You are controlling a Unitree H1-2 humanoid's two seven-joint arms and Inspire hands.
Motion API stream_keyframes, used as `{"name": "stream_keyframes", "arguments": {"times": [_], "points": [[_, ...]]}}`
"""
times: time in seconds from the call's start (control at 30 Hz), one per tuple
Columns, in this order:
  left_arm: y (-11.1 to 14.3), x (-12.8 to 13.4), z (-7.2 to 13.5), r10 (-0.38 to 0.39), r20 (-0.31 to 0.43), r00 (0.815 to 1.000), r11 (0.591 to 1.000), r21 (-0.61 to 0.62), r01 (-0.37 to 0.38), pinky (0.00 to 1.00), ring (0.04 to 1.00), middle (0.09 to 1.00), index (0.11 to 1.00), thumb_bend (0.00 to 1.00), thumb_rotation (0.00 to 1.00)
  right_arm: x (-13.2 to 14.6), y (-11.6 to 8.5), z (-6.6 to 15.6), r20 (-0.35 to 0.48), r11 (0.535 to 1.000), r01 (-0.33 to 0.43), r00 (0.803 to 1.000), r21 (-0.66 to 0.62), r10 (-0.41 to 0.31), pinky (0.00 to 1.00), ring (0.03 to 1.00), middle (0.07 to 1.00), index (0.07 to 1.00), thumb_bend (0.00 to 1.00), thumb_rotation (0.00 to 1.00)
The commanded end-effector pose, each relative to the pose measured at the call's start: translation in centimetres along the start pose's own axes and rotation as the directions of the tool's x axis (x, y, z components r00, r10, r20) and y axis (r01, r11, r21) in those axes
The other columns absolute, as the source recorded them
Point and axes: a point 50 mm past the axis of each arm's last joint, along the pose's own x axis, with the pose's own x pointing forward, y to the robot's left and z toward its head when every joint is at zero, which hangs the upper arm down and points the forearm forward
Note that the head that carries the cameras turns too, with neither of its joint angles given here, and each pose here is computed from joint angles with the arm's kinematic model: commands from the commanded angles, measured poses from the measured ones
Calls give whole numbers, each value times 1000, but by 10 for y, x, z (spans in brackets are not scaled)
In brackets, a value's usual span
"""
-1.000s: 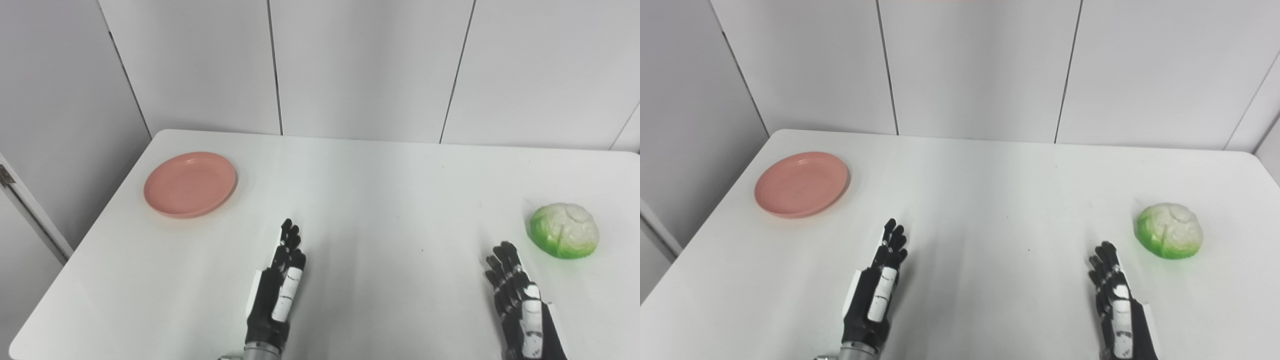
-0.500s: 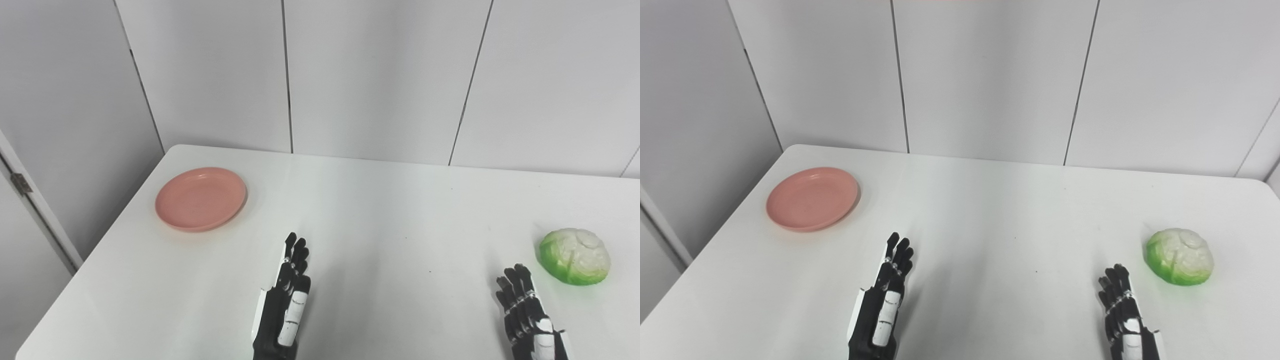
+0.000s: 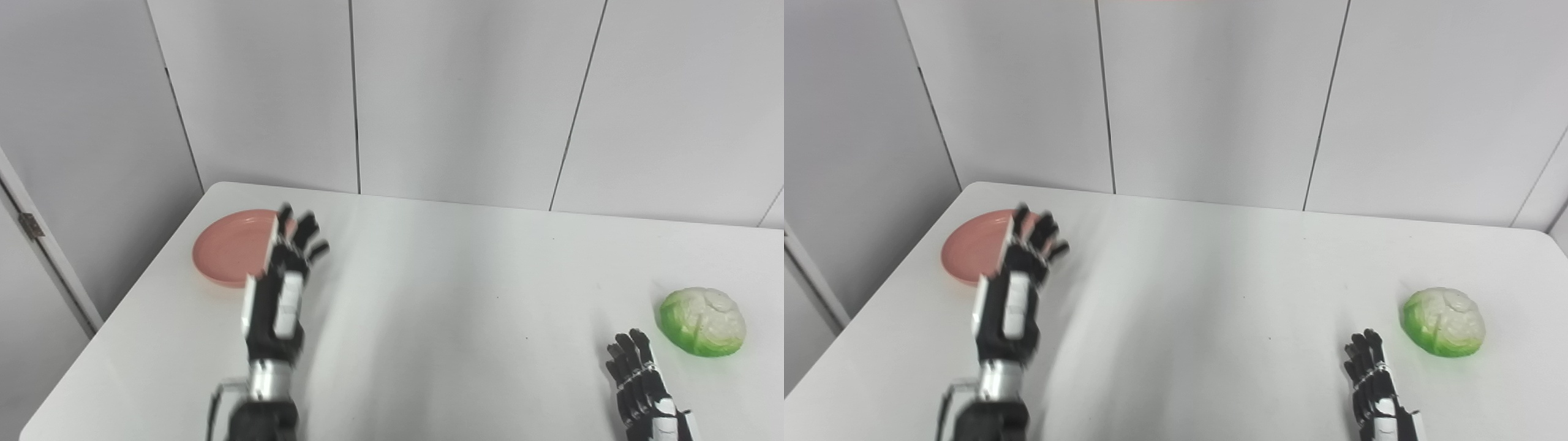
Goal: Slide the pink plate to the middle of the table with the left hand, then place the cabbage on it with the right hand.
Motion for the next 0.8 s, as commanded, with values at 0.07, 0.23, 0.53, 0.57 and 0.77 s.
{"name": "stream_keyframes", "arguments": {"times": [0.07,0.23,0.53,0.57,0.77], "points": [[19,64,22,6,98,995,999,45,-10,782,828,862,883,893,760,-14,-6,-13,-75,1000,0,997,-13,-1,976,958,940,976,842,1000],[51,111,24,47,111,993,994,92,-57,746,842,852,883,928,760,-16,-5,-10,-76,1000,-8,997,-8,8,975,962,943,978,844,1000],[101,143,11,95,76,993,960,256,-111,780,861,872,906,862,788,-20,-6,-3,-76,1000,-13,997,-9,12,966,954,942,983,834,1000],[108,145,8,108,68,992,952,281,-123,778,859,870,906,860,791,-21,-6,-3,-77,1000,-12,997,-10,11,964,953,942,982,833,1000],[148,152,-13,211,5,977,893,405,-196,809,874,875,891,731,735,-23,-6,-1,-75,1000,-14,997,-14,13,958,945,934,981,827,1000]]}}
